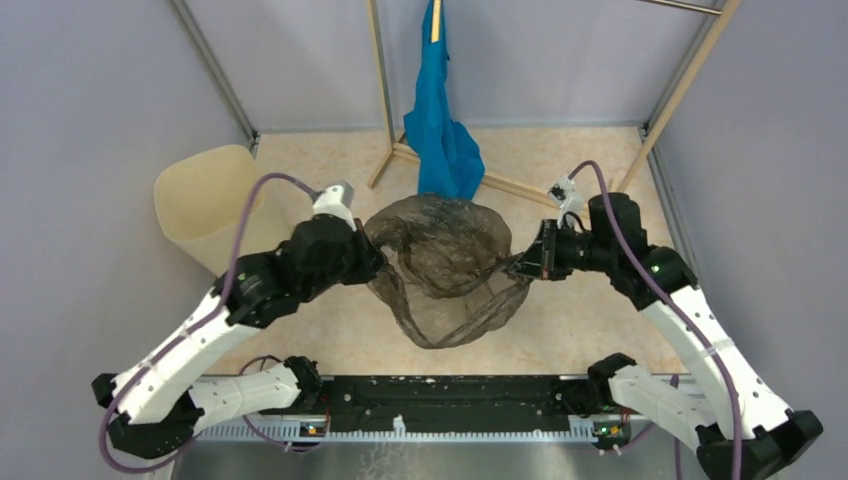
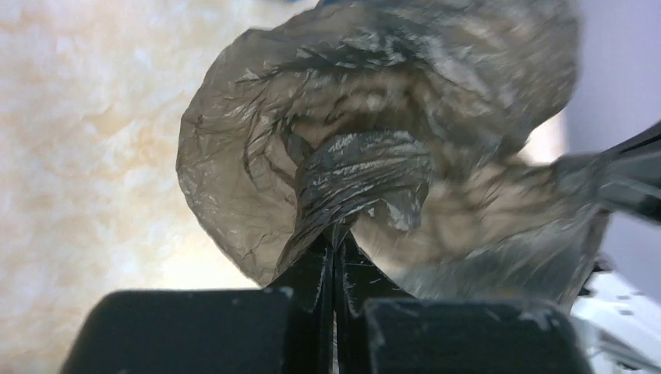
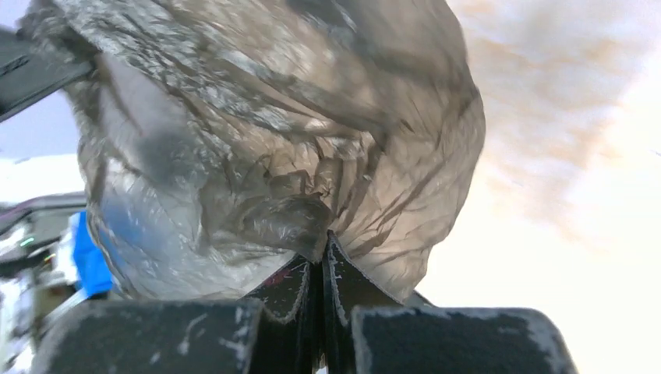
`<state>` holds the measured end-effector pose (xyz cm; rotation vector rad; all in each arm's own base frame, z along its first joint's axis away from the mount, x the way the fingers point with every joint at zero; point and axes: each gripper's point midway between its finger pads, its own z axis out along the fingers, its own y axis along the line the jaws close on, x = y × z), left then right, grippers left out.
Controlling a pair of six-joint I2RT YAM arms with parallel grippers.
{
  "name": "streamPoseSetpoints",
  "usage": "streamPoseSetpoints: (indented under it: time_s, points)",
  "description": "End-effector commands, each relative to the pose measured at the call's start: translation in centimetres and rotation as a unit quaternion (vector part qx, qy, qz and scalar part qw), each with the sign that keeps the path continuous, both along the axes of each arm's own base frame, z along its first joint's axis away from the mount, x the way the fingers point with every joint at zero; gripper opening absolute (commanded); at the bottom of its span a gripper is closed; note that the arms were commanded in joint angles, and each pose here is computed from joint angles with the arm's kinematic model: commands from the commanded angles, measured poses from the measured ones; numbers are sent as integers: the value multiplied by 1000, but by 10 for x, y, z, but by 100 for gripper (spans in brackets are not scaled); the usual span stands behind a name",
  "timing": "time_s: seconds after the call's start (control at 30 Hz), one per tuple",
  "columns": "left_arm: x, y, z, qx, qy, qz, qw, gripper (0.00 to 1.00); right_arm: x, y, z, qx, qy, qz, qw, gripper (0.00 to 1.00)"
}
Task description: Put the trash bags into the trash bin
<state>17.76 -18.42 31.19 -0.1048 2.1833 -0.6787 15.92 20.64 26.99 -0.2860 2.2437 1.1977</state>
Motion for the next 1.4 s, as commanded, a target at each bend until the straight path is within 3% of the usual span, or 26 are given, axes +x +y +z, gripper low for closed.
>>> streamPoseSetpoints:
  time_s: [0.0, 0.2, 0.4, 0.63, 0.8, 0.97, 1.23, 1.37]
  points:
    - [-11, 6, -44, 32, 28, -19, 999, 0, 18, -48, -33, -131, -37, -83, 987, 0]
    - [-26, 35, -19, -60, -31, 15, 998, 0, 5, -54, -26, -111, -75, -89, 987, 0]
    - [-22, 36, 8, -67, -59, 14, 996, 0, 10, -46, -25, -98, -79, -77, 989, 0]
    - [-15, 22, 0, -58, -55, 2, 997, 0, 18, -49, -21, -96, -95, -99, 986, 0]
    - [5, -1, 17, -45, -88, -19, 995, 0, 49, -49, -17, -103, -125, -135, 977, 3]
    - [28, -36, 18, 6, -66, -44, 997, 0, 71, -41, -15, -125, -118, -124, 977, 1]
    - [12, -68, -10, -78, -48, -102, 990, 0, 52, -44, -15, -103, -112, -128, 980, 4]
    - [2, -82, -21, -104, -27, -136, 985, 0, 40, -23, -15, -43, -89, -92, 991, 5]
